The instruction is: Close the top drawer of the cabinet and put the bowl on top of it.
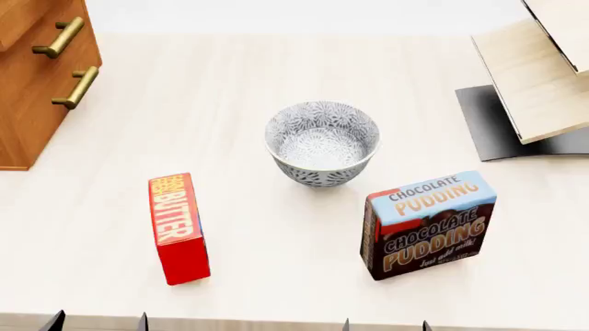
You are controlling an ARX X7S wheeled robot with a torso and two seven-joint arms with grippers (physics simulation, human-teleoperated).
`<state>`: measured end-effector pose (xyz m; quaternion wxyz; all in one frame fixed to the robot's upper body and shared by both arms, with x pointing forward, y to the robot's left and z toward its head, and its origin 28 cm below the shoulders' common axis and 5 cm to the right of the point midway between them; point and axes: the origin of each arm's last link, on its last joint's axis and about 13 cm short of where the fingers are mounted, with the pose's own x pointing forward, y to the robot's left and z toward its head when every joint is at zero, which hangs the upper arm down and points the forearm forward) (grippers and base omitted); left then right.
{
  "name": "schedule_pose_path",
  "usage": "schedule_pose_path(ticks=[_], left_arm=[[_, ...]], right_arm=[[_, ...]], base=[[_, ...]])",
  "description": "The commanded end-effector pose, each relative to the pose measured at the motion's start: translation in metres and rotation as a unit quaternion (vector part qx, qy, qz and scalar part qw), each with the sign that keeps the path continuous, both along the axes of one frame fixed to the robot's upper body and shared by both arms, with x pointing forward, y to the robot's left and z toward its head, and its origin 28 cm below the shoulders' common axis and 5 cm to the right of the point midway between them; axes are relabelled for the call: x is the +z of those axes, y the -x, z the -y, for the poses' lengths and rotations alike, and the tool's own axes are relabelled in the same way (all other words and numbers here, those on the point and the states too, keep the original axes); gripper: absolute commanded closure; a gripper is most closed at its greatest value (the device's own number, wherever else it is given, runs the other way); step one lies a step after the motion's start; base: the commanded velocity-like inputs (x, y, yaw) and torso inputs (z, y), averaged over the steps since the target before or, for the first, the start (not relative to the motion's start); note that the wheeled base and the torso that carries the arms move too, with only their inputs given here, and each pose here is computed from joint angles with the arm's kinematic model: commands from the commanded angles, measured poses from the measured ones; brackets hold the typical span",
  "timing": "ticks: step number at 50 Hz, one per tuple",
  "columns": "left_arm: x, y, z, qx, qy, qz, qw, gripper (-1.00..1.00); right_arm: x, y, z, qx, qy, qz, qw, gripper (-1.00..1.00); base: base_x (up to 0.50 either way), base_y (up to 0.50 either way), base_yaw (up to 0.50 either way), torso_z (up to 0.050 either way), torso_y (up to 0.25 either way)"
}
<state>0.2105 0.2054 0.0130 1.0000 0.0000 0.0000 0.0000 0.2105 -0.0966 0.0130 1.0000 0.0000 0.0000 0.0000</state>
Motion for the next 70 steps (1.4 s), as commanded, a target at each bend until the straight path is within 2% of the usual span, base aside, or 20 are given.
schedule_pose_path(ticks=[1,2,3,4,12,22,31,37,70], left_arm=[[0.015,0.008,-0.001,0.037,-0.005,-0.016,0.999,-1.00],[0.041,0.007,-0.001,0.038,-0.004,0.015,0.999,-1.00],[0.062,0.009,0.000,0.036,-0.006,0.056,0.998,-1.00],[0.068,0.008,0.000,0.036,-0.013,0.062,0.997,-1.00],[0.087,0.004,-0.003,0.051,-0.005,0.076,0.996,-1.00],[0.121,0.008,-0.002,0.056,-0.018,0.120,0.991,-1.00],[0.130,0.010,-0.004,0.062,-0.020,0.135,0.989,-1.00],[0.129,0.012,-0.005,0.067,-0.020,0.136,0.988,-1.00],[0.130,0.015,-0.005,0.071,-0.019,0.139,0.988,-1.00]], right_arm=[[0.020,0.001,0.002,0.006,0.033,-0.003,0.999,-1.00],[0.046,0.001,0.002,0.007,0.034,0.033,0.999,-1.00],[0.052,0.001,0.002,0.010,0.037,0.043,0.998,-1.00],[0.061,0.000,0.003,0.011,0.042,0.051,0.998,-1.00],[0.091,0.000,0.004,0.010,0.059,0.079,0.995,-1.00],[0.126,0.000,0.005,0.004,0.081,0.119,0.990,-1.00],[0.134,-0.001,0.009,-0.025,0.083,0.125,0.988,-1.00],[0.130,0.001,0.010,-0.020,0.077,0.126,0.989,-1.00],[0.126,-0.002,0.008,-0.013,0.087,0.125,0.988,-1.00]], base=[[0.00,0.00,0.00,0.000,0.000],[0.00,0.00,0.00,0.000,0.000],[0.00,0.00,0.00,0.000,0.000],[0.00,0.00,0.00,0.000,0.000],[0.00,0.00,0.00,0.000,0.000],[0.00,0.00,0.00,0.000,0.000],[0.00,0.00,0.00,0.000,0.000],[0.00,0.04,0.00,0.000,0.000],[0.00,0.50,0.00,0.000,0.000]])
